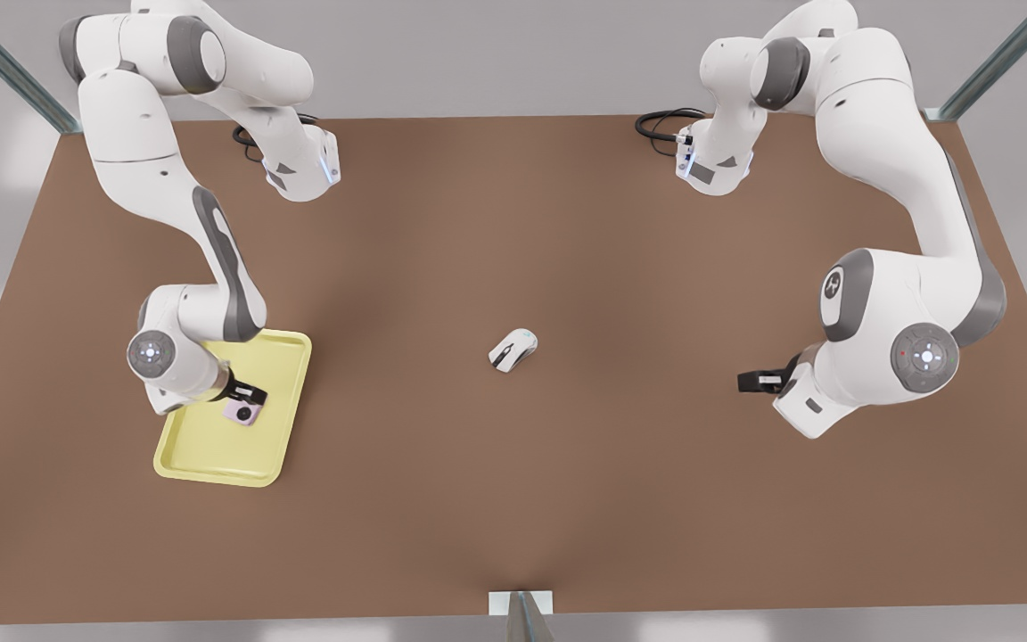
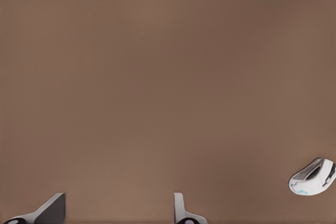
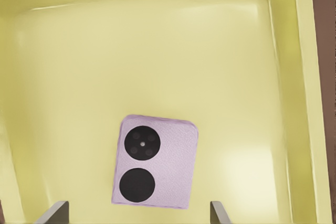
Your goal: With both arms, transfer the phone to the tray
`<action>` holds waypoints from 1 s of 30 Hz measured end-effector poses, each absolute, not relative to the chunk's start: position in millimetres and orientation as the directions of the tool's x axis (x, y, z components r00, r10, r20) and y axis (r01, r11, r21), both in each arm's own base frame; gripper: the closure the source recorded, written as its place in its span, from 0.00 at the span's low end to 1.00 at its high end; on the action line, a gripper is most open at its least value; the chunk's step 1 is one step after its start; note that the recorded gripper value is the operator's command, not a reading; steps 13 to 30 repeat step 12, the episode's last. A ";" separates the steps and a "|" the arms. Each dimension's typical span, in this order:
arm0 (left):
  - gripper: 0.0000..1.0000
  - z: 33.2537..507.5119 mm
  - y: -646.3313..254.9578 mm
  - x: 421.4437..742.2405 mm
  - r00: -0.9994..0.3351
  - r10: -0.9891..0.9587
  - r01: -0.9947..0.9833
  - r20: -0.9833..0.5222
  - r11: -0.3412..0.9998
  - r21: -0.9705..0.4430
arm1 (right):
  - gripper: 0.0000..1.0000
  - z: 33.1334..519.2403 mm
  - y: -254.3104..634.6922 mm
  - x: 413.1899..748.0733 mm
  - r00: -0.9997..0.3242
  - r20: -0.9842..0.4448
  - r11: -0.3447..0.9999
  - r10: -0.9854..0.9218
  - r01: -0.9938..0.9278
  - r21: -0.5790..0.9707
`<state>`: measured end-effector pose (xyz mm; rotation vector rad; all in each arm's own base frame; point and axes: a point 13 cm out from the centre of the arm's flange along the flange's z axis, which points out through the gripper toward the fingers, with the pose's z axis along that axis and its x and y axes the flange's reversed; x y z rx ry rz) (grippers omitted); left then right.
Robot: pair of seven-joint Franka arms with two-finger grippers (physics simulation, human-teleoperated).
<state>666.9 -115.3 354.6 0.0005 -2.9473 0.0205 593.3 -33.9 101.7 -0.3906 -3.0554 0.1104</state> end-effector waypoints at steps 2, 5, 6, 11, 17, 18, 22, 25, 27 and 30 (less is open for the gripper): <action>0.00 358.8 -114.0 667.5 -0.983 0.002 0.001 0.184 1.000 -0.010 | 0.00 163.0 -28.8 626.9 -0.976 -0.034 0.975 0.213 0.215 -0.060; 0.00 377.8 -107.6 663.5 -0.988 0.006 0.008 0.156 1.000 0.012 | 0.00 315.6 -19.8 675.4 -0.967 -0.195 0.984 0.166 0.176 -0.037; 0.00 376.1 -103.2 647.3 -0.985 0.006 0.010 0.171 1.000 0.020 | 0.00 368.5 -17.5 679.6 -0.961 -0.232 0.986 0.153 0.166 -0.036; 0.00 420.1 -80.2 595.7 -0.993 0.000 0.003 0.116 1.000 0.024 | 0.00 450.4 -7.0 644.4 -0.982 -0.163 0.992 0.098 0.109 -0.060; 0.00 423.9 -77.6 594.1 -0.994 0.001 0.004 0.107 1.000 0.028 | 0.00 449.8 -9.9 637.4 -0.986 -0.136 0.992 0.094 0.104 -0.065; 0.00 423.9 -77.6 594.1 -0.994 0.001 0.004 0.107 1.000 0.028 | 0.00 449.8 -9.9 637.4 -0.986 -0.136 0.992 0.094 0.104 -0.065; 0.00 423.9 -77.6 594.1 -0.994 0.001 0.004 0.107 1.000 0.028 | 0.00 449.8 -9.9 637.4 -0.986 -0.136 0.992 0.094 0.104 -0.065; 0.00 423.9 -77.6 594.1 -0.994 0.001 0.004 0.107 1.000 0.028 | 0.00 449.8 -9.9 637.4 -0.986 -0.136 0.992 0.094 0.104 -0.065; 0.00 423.9 -77.6 594.1 -0.994 0.001 0.004 0.107 1.000 0.028 | 0.00 449.8 -9.9 637.4 -0.986 -0.136 0.992 0.094 0.104 -0.065; 0.00 423.9 -77.6 594.1 -0.994 0.001 0.004 0.107 1.000 0.028 | 0.00 449.8 -9.9 637.4 -0.986 -0.136 0.992 0.094 0.104 -0.065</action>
